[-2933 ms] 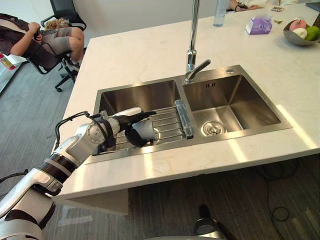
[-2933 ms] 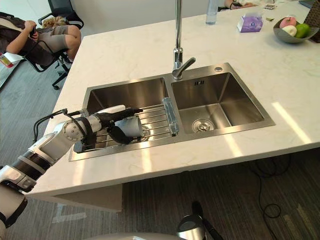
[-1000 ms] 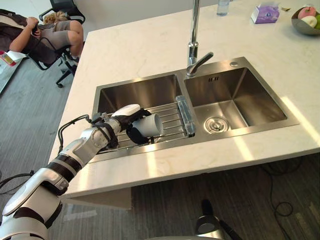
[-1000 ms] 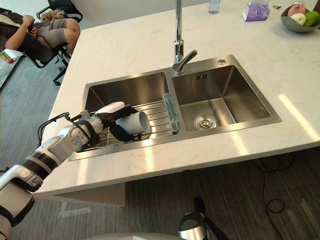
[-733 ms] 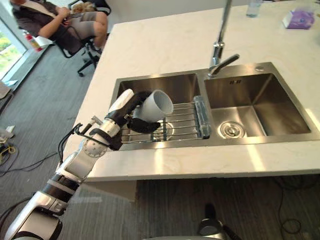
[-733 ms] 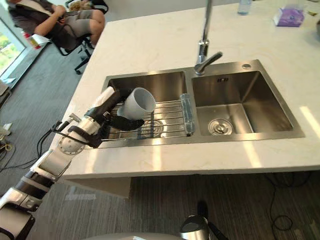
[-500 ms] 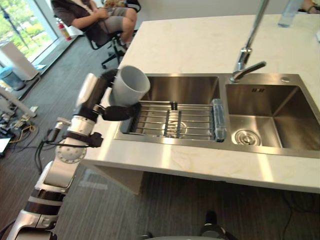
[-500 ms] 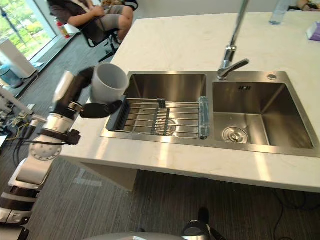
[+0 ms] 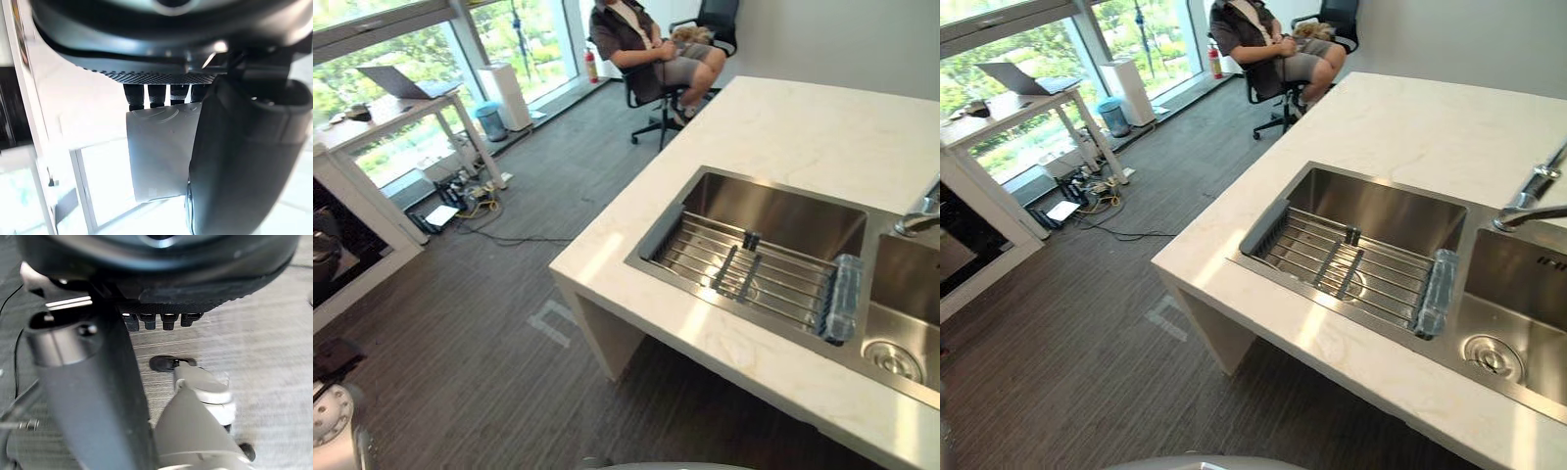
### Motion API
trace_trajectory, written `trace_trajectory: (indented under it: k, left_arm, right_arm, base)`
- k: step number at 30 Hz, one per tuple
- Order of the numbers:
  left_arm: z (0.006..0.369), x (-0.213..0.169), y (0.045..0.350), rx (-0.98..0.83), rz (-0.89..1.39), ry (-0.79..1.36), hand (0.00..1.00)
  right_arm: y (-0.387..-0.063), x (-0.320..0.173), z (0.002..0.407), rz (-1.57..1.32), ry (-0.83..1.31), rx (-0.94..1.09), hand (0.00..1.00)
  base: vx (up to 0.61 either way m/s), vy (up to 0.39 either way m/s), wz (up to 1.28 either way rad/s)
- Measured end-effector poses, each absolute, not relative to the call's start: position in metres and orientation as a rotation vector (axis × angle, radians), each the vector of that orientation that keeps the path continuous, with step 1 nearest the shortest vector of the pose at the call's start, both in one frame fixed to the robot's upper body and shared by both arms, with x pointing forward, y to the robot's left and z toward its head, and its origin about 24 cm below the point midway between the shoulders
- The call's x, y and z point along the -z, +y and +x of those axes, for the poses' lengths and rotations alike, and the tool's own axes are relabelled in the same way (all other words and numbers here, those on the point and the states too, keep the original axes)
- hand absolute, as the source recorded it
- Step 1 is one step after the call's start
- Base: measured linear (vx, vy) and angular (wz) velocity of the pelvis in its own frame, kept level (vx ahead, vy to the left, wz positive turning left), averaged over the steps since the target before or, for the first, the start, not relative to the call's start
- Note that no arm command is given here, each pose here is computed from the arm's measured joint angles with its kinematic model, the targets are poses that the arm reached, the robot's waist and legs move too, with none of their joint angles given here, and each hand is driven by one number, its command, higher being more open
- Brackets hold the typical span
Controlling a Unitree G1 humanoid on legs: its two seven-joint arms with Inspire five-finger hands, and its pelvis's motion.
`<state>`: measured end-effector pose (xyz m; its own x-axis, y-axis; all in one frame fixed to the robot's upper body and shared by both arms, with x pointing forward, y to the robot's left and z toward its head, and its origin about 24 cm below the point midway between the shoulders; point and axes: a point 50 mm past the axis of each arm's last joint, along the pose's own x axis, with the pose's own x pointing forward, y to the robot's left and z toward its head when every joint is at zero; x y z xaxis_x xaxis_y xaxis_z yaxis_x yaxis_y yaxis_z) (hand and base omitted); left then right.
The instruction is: Walk over to the sink, pick up the cup, carry it to the dishwasher, place the cup inside the dishwasher, then close the dishwasher door
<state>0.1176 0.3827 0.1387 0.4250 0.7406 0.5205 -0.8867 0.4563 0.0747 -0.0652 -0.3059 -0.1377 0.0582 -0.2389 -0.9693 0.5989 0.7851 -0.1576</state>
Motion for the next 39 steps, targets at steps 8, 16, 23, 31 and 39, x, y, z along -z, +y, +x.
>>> trace_trajectory:
  k: [8, 16, 23, 31, 39]
  left_arm:
    - [0.104, -0.146, 0.403, -1.134, 0.32, -0.487, 0.0]
    - [0.137, -0.183, 0.393, -1.006, 0.235, -0.733, 0.0]
    - [0.168, -0.173, 0.328, -0.721, 0.137, -0.739, 0.0]
    - [0.246, -0.144, 0.19, 0.005, -0.102, -0.577, 0.0]
    - [0.28, -0.106, 0.146, 0.216, -0.028, -0.235, 0.0]
  right_arm:
    - [-0.272, 0.153, -0.061, 0.492, 1.351, 0.694, 1.0]
    - [-0.264, 0.16, 0.003, 0.579, 1.182, 0.677, 1.0]
    - [-0.256, 0.16, 0.023, 0.611, 1.144, 0.635, 1.0]
    - [-0.244, 0.161, 0.019, 0.686, 1.101, 0.657, 1.0]
    - [-0.218, 0.166, 0.025, 0.732, 1.113, 0.595, 1.0]
  base:
    - [0.03, 0.067, 1.37]
    - [0.01, 0.133, 1.24]
    - [0.04, 0.127, 0.36]
    - [0.11, 0.027, 2.18]
    - [0.32, -0.12, 1.06]
